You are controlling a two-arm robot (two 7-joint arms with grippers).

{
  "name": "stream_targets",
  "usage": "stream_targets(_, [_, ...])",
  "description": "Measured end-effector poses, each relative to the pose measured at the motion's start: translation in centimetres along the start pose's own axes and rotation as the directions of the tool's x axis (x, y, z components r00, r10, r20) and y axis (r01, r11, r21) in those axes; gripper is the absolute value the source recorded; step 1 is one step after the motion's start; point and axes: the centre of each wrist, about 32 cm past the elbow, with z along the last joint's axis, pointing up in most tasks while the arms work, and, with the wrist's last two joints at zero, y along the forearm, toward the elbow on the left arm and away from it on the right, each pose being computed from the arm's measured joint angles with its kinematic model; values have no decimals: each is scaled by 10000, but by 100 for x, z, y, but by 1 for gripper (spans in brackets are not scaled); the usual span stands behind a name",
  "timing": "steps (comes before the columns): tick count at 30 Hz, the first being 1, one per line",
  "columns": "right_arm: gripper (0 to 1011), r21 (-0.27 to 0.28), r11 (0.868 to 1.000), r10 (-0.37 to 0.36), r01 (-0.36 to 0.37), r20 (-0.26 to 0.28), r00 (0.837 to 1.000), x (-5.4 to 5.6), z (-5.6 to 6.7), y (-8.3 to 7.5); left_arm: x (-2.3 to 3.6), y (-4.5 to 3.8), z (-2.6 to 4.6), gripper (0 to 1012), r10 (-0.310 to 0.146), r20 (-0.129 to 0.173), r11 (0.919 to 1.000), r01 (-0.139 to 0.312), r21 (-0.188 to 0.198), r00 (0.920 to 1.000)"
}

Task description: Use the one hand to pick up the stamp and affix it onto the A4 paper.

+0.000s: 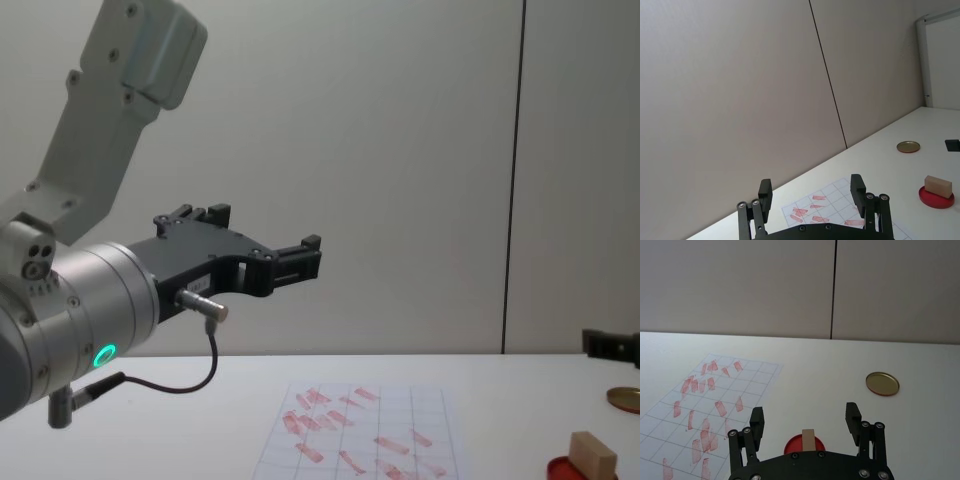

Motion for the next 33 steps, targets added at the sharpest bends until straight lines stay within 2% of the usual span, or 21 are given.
stream_targets(8, [1001,-624,9980,-159,136,-363,9992,15,-18,206,0,0,0,993,1,0,10000,-1,1,10000])
stream_targets(20, [1001,-1665,9860,-242,101,-828,9963,15,-134,503,0,0,0,993,1,0,10000,-1,0,10000])
stream_targets(33, [994,-2380,9713,-249,48,-817,9963,-3,-243,686,0,0,0,993,1,0,10000,-1,0,10000])
